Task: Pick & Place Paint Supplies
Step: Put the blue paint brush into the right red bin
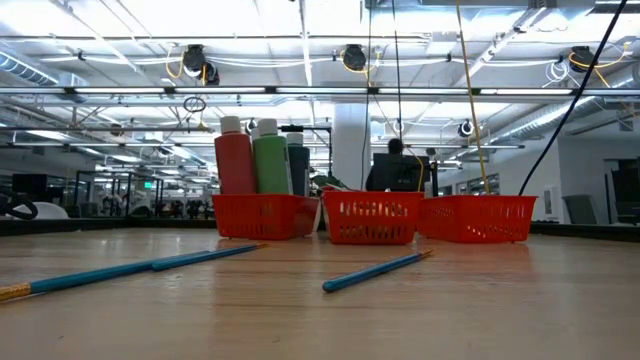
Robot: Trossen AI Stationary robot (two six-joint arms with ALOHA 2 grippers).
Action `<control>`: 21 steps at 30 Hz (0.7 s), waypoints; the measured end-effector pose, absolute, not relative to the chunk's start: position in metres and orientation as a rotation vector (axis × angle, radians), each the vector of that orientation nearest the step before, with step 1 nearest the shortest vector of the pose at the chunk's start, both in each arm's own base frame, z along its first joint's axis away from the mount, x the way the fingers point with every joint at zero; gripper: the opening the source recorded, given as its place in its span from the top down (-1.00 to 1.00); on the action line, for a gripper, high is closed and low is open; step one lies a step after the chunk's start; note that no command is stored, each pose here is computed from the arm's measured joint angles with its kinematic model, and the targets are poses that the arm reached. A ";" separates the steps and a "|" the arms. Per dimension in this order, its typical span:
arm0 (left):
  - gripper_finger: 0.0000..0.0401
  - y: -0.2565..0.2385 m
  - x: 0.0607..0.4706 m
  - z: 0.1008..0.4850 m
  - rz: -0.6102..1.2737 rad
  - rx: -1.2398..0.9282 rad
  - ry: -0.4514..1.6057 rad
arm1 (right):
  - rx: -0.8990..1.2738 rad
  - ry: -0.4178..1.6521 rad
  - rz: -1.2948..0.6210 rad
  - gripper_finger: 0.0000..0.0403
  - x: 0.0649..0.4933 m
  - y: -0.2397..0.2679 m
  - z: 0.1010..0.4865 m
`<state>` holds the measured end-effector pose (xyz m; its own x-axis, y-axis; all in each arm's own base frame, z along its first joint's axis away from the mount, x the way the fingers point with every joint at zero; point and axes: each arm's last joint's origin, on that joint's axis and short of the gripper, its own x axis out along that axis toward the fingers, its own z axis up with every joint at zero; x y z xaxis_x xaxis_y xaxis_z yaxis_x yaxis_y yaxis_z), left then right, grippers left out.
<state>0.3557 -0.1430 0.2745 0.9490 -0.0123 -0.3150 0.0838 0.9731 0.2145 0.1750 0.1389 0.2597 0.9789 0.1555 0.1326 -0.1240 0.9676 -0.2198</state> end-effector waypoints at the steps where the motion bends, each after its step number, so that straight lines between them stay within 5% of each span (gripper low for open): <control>1: 1.00 -0.143 0.356 0.275 -0.049 0.228 0.318 | -0.212 -0.150 0.144 0.13 0.175 0.139 0.260; 17: 1.00 -0.140 0.357 0.275 -0.035 0.232 0.318 | -0.245 -0.144 0.144 0.95 0.175 0.139 0.259; 21: 1.00 -0.140 0.357 0.274 -0.037 0.232 0.320 | -0.249 -0.144 0.143 0.98 0.175 0.139 0.259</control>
